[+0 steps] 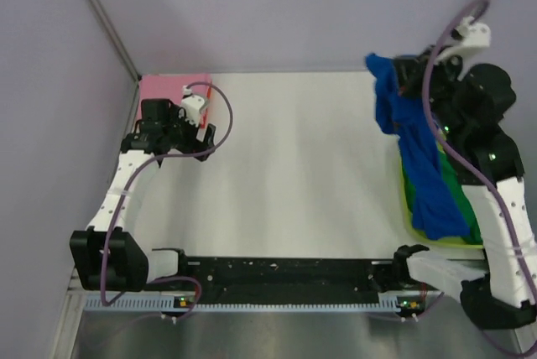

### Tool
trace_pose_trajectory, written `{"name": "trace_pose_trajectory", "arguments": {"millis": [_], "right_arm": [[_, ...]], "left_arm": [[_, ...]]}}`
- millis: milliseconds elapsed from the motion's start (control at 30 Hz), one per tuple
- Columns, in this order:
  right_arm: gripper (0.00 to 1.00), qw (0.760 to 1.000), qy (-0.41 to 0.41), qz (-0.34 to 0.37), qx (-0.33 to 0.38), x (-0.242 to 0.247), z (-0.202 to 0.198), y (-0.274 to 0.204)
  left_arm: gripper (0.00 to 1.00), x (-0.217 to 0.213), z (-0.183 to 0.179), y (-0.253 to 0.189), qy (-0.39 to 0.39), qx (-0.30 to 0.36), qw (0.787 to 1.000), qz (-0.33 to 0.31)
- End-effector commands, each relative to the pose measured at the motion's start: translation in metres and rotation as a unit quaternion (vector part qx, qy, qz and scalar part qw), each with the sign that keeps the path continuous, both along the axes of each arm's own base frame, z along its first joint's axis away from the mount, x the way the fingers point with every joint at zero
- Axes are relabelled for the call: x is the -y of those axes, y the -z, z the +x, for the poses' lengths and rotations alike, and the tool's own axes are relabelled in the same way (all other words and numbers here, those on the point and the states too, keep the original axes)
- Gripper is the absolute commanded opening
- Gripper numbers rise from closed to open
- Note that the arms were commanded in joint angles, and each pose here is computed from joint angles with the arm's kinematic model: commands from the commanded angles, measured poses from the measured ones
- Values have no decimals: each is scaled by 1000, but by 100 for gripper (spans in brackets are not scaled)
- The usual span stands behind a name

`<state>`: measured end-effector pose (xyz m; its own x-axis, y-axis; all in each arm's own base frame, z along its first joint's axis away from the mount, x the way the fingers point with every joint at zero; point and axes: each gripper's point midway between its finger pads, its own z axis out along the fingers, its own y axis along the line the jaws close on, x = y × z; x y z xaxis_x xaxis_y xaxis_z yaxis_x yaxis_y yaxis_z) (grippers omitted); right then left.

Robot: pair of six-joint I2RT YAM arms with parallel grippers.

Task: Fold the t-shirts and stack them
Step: Move the tshirt to the center of the board, then flatten out the tshirt

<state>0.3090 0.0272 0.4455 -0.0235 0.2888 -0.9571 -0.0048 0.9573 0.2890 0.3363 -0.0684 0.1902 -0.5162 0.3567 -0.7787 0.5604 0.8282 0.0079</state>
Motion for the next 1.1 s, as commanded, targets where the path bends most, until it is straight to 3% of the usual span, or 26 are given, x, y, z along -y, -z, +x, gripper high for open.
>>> {"name": "trace_pose_trajectory", "arguments": {"millis": [0, 100, 133, 200, 267, 333, 433, 567, 700, 733, 833, 867, 933, 1067], "right_arm": [[0, 942, -266, -123, 163, -154, -32, -119], [0, 859, -428, -165, 229, -245, -86, -158], [0, 820, -489, -160, 252, -266, -108, -165], [0, 778, -554, -117, 272, -286, -133, -176], [0, 785, -550, -101, 268, -294, -124, -172], [0, 822, -510, -114, 227, -300, -92, -140], [0, 873, -445, -149, 130, -302, -35, -62], [0, 906, -392, -158, -8, -284, 29, 60], [0, 938, -279, -153, -139, -235, 100, 164], [8, 941, -245, -156, -176, -221, 114, 187], [63, 929, -114, -219, -276, -165, 142, 237], [79, 915, -78, -247, -308, -149, 143, 251], [91, 897, -23, -280, -340, -124, 137, 255], [92, 890, -20, -258, -376, -108, 94, 271]], "left_arm": [[99, -26, 25, -18, -74, 32, 997, 20], [99, -53, 35, -22, -126, 32, 991, 28], [99, -67, 37, -26, -149, 34, 988, 26], [99, -89, 42, -36, -185, 42, 982, 15], [99, -113, 43, -46, -222, 48, 974, 5], [99, -138, 41, -59, -255, 63, 965, 2], [99, -164, 37, -74, -285, 86, 955, 15], [99, -175, 32, -72, -286, 101, 952, 51], [99, -158, 30, -58, -244, 88, 965, 32], [99, -150, 28, -52, -219, 82, 972, 28], [98, -120, 16, -41, -143, 59, 988, 8], [97, -110, 10, -34, -120, 47, 992, 11], [96, -93, -5, -20, -72, 22, 997, 33], [93, -51, -52, 18, 56, -38, 993, 98]]}}
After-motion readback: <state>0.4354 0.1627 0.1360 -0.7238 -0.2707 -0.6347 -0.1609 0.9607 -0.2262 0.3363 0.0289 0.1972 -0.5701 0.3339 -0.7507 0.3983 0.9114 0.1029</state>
